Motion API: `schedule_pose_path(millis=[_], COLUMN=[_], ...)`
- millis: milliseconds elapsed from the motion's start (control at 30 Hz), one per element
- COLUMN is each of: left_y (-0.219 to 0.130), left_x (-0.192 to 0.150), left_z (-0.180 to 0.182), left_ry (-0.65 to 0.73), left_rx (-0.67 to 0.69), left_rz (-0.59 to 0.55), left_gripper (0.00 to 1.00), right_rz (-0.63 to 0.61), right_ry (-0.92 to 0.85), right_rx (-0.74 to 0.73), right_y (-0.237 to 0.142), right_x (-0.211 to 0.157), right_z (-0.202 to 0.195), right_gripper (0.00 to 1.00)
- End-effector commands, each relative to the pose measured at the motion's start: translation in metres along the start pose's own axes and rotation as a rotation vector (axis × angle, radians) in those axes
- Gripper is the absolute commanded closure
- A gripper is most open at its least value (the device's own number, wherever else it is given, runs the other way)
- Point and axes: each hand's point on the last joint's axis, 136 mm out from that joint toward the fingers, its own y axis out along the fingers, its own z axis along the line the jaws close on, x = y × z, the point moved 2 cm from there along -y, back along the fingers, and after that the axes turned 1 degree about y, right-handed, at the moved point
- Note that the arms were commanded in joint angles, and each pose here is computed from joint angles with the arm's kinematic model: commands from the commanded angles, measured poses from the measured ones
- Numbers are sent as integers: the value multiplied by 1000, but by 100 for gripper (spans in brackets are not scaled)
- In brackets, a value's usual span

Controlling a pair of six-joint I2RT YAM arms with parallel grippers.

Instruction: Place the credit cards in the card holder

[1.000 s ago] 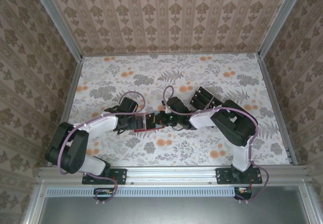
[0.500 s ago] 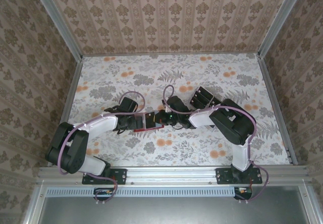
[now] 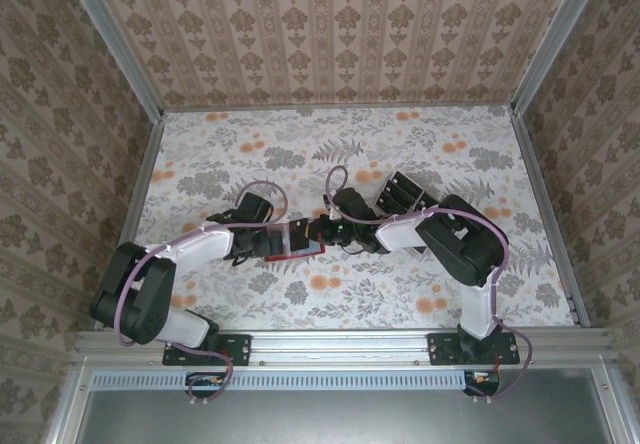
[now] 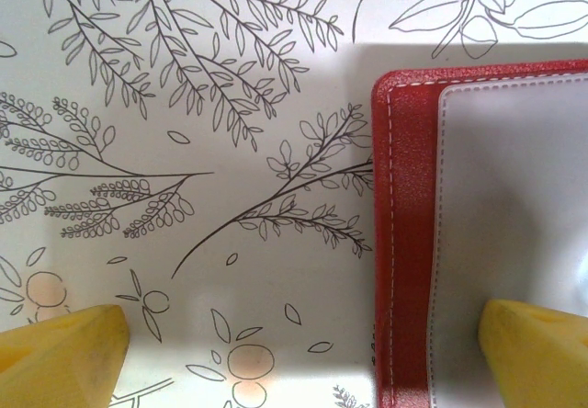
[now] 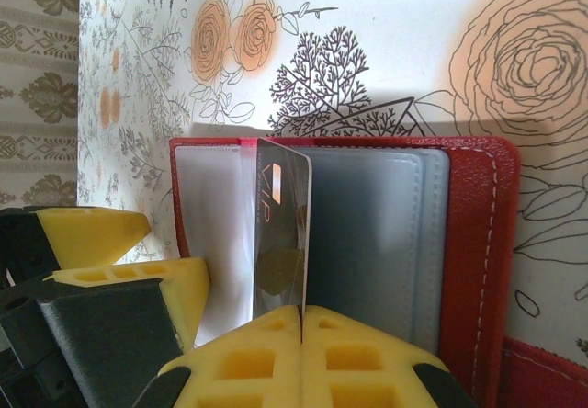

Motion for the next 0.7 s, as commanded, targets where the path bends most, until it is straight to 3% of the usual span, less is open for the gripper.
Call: schedule_pose_path(millis=[0,267,667], left_y=[2,-1,-25], left_x=[-10,-6,28], left_z=[8,6,8], left_ry=[14,6,-36], left_rx=[35,30,8], left_rz=[25,12,-72], left_gripper=[0,0,0], right_rz=[34,58,68], right_ry=[7,2,11], right_rx=[-7,-3,-17], right_y=[8,14,12], right_x=[-7,-13,-17], right_z=[-3,0,-4], right_gripper=[100,100,100])
